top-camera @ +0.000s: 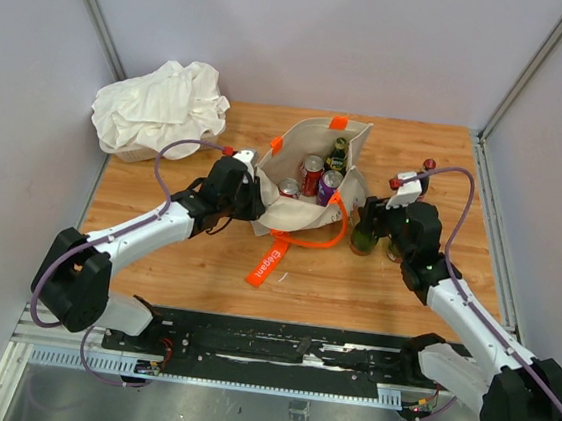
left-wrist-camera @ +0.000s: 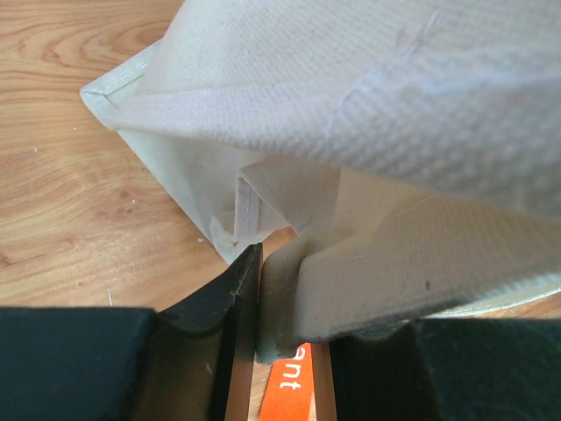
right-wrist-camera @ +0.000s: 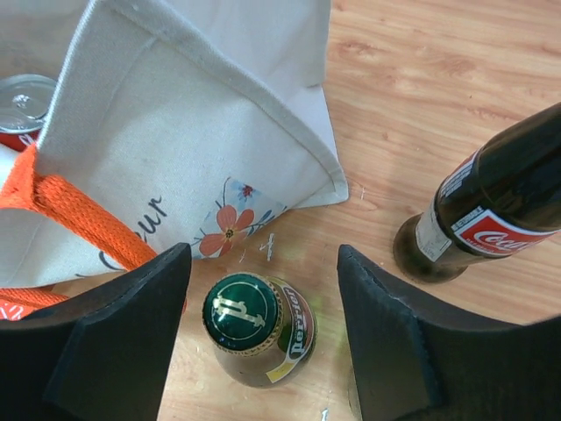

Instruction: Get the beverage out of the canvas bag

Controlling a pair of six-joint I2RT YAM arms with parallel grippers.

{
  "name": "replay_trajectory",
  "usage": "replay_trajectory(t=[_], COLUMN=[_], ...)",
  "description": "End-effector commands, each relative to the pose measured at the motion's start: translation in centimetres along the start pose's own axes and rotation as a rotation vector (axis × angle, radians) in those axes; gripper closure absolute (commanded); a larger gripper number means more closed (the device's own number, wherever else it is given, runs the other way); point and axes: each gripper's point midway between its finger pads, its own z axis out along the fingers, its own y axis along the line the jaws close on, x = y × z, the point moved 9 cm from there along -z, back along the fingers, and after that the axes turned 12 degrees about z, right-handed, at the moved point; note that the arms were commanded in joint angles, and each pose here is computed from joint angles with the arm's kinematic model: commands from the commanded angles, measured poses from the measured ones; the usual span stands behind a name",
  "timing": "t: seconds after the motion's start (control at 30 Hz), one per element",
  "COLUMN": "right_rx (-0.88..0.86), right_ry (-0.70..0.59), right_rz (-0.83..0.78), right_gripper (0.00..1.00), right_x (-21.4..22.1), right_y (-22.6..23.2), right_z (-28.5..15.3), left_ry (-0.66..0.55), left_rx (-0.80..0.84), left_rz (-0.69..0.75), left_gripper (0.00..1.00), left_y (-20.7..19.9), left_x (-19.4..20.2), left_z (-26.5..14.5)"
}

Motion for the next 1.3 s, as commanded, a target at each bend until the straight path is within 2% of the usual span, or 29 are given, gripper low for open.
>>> replay_trajectory(t=[0.0, 0.33, 0.5, 0.7, 0.83, 1.03, 1.27], right_rx=[-0.017, -0.15, -0.275, -0.398, -0.455, -0.448, -0.419], right_ry=[-0.098, -0.211, -0.133, 0.06, 0.191, 0.339, 0.452], right_rz=[-0.036, -0.088, -0.13, -0.121, -0.101, -0.1, -0.103], right_gripper=[0.31, 0.35, 0.42, 0.5, 0.5, 0.36, 0.3], right_x=[-3.4, -15.0, -17.8, -14.8, -11.2, -6.8, -3.3], right_y=[0.6, 6.2, 10.3, 13.7, 15.0, 15.5, 14.9], right_z=[-0.7, -2.1, -0.4, 3.7, 6.0, 8.6, 10.1], left_ry=[0.011, -0.007, -0.001, 0.007, 0.014, 0.029, 0.055], left_rx=[-0.012, 0.005, 0.006, 0.006, 0.001, -0.016, -0.033], left_rz=[0.011, -0.021, -0.036, -0.05, -0.064, -0.075, -0.074], left_gripper=[0.69, 0.69, 0.69, 0.7, 0.7, 0.71, 0.71], left_y=[0.1, -0.1, -0.1, 0.0, 0.0, 0.2, 0.4], left_x=[0.0, 0.0, 0.4, 0.7, 1.0, 1.4, 1.9], left_z=[0.1, -0.1, -0.1, -0.4, -0.5, -0.6, -0.6])
